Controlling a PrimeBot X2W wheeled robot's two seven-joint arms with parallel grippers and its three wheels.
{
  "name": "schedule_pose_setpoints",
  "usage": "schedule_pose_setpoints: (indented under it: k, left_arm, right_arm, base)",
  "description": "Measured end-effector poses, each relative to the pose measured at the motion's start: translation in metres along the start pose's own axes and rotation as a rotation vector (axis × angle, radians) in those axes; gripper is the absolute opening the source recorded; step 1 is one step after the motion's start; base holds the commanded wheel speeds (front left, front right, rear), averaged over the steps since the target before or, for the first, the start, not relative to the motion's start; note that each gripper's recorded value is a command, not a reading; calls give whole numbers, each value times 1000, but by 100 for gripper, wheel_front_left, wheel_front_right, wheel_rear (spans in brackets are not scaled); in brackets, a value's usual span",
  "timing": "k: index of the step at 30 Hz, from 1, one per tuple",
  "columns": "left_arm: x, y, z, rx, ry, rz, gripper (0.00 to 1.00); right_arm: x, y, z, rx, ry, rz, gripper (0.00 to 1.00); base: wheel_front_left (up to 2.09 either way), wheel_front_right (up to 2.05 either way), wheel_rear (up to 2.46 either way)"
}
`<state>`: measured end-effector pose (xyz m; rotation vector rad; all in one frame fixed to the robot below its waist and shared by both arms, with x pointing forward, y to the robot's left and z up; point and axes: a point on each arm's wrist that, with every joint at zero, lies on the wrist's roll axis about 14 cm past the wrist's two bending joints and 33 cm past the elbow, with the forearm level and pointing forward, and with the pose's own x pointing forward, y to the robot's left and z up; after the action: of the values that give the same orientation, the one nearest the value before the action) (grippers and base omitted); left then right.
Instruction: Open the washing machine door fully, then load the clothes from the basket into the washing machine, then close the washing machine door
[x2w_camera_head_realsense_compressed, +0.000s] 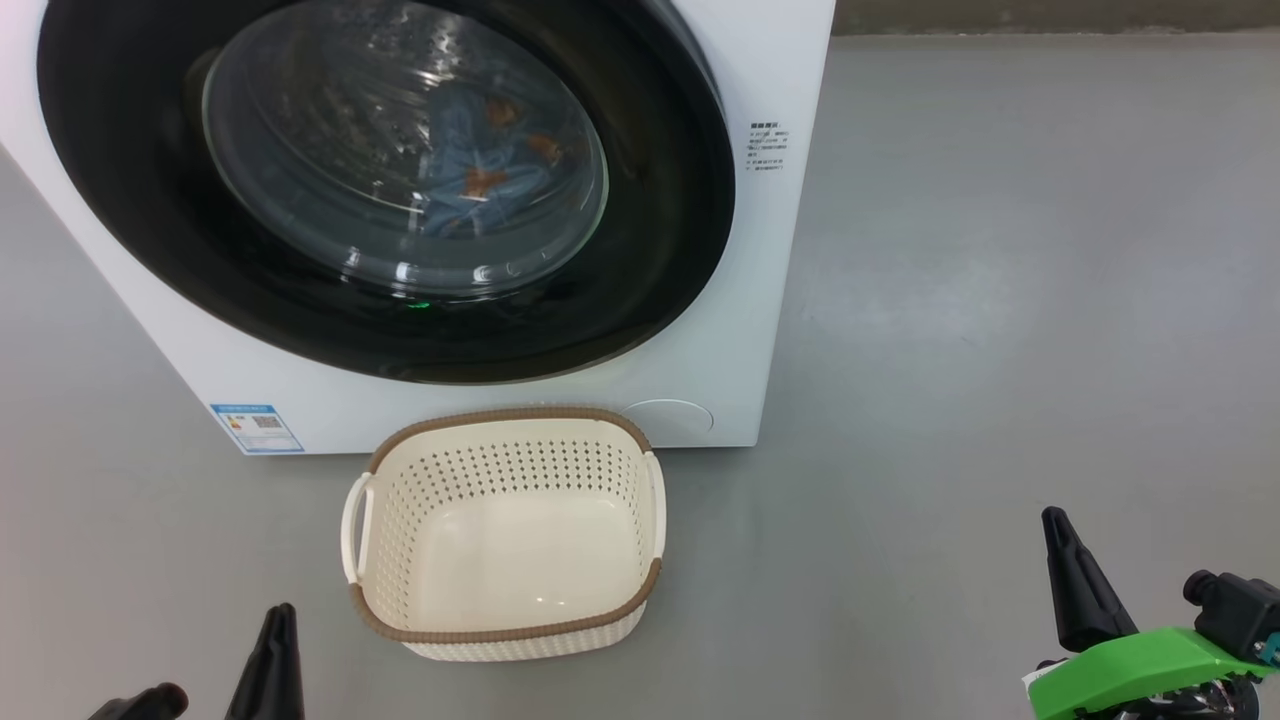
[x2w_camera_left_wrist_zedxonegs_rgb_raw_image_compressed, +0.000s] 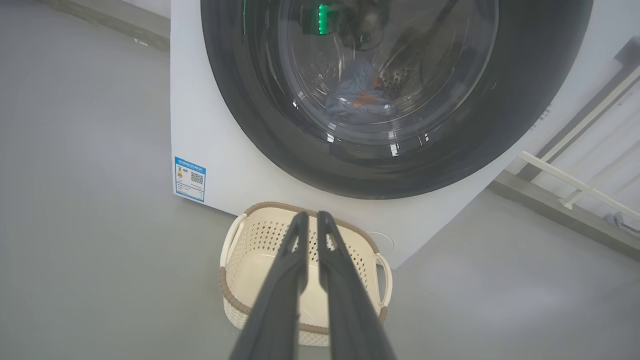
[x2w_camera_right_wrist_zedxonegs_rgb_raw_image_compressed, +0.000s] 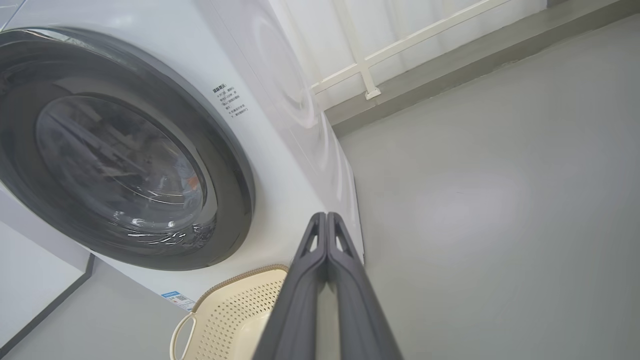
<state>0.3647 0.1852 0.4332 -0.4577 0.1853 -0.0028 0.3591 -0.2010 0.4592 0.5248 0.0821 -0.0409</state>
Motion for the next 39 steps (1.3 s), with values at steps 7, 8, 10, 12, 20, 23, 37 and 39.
schedule_pose_setpoints:
  k: [7,8,10,12,20,23,37,39]
  left_arm:
    - [0,-1,1,-90,-1,13,0]
    - [0,-1,1,-99,0,14,0]
    - [0,0,2,-118,0,16,0]
    - [0,0,2,-143,-2,20,0]
    - [1,1,8,-225,-15,29,0]
    - [1,1,9,-257,-16,32,0]
    - [1,1,12,-396,-16,37,0]
    - [1,1,12,-420,-16,38,0]
  right_arm:
    - [1,-2,1,78,1,-17,0]
    - [1,-2,1,87,2,-21,0]
    - [1,-4,2,114,-2,-28,0]
    - [1,-4,2,136,0,-32,0]
    - [2,-4,1,210,6,-39,0]
    - [2,-4,1,244,8,-42,0]
    - [2,-8,3,373,7,-63,0]
    - [2,-8,4,396,5,-64,0]
  base:
    - [0,0,0]
    - [0,0,0]
    - [0,0,0]
    - [0,0,0]
    - [0,0,0]
    - [0,0,0]
    - [0,0,0]
    - [0,0,0]
